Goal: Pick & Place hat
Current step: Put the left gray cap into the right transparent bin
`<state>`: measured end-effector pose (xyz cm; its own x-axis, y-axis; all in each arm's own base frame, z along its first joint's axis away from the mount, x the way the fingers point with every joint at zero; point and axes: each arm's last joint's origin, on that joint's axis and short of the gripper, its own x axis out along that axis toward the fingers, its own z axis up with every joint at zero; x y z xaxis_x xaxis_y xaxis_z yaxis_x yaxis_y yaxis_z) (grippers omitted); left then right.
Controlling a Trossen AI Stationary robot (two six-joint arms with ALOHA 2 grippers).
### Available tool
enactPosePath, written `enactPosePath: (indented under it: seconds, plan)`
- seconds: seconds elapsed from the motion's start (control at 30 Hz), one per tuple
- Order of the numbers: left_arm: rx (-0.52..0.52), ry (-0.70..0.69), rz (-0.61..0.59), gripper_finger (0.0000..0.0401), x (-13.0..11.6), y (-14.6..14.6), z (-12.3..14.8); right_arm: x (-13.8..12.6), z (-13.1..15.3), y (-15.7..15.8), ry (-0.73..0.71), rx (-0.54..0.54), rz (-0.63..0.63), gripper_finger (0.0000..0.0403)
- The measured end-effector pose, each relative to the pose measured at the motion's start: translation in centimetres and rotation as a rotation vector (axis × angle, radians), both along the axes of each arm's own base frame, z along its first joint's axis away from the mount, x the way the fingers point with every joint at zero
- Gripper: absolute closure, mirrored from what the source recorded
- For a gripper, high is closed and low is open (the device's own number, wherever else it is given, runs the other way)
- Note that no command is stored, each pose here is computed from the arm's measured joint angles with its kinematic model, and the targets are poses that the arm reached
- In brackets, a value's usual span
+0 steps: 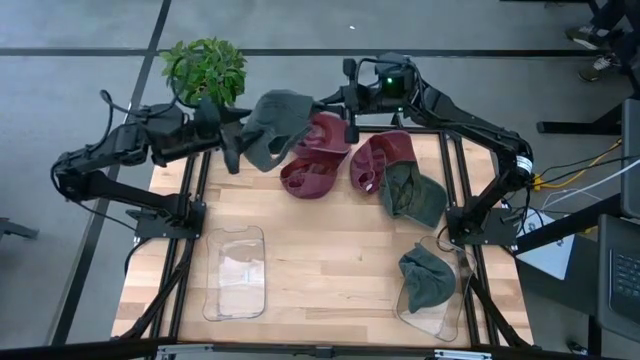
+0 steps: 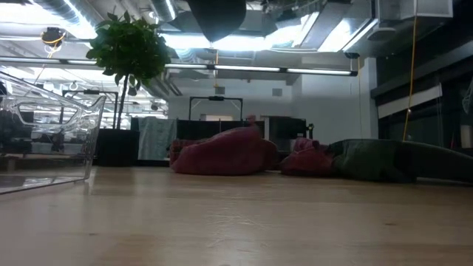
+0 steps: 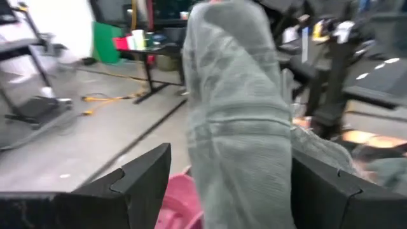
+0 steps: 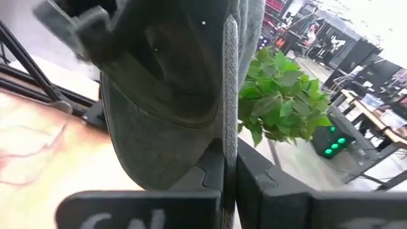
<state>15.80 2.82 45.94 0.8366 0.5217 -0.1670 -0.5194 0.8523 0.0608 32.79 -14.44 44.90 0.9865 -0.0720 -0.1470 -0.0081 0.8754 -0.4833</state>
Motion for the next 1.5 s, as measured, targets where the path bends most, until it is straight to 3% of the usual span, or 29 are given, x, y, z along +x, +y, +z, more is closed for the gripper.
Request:
enactPosePath:
  seconds: [0.33, 0.67, 0.87, 1.13, 1.37, 1.5]
  plan:
    - [0.152, 0.018, 0.122, 0.0128, 2.7, 0.8, 0.2, 0.6, 0.2, 1.2, -0.023, 0.005, 0.039, 0.0387]
    - [0.167, 0.009, 0.192, 0.0147, 3.2, 1.4, 0.3, 0.7, 0.3, 1.4, -0.03, 0.052, 0.036, 0.0387]
    - [0.169, -0.03, 0.208, 0.0192, 2.1, 1.3, 0.9, 0.6, 0.2, 1.2, -0.021, 0.046, -0.051, 0.0387]
    - [0.17, -0.054, 0.22, 0.0271, 0.9, 1.1, 1.3, 0.5, 0.1, 0.8, -0.014, 0.047, -0.068, 0.0387]
    - [0.203, 0.072, 0.234, 0.037, 1.3, 1.2, 0.4, 0.5, 0.1, 0.8, -0.012, 0.048, -0.068, 0.0386]
    - [0.251, 0.124, 0.286, 0.0387, 1.4, 1.4, 0.3, 0.5, 0.0, 0.9, -0.008, 0.073, -0.06, 0.0384]
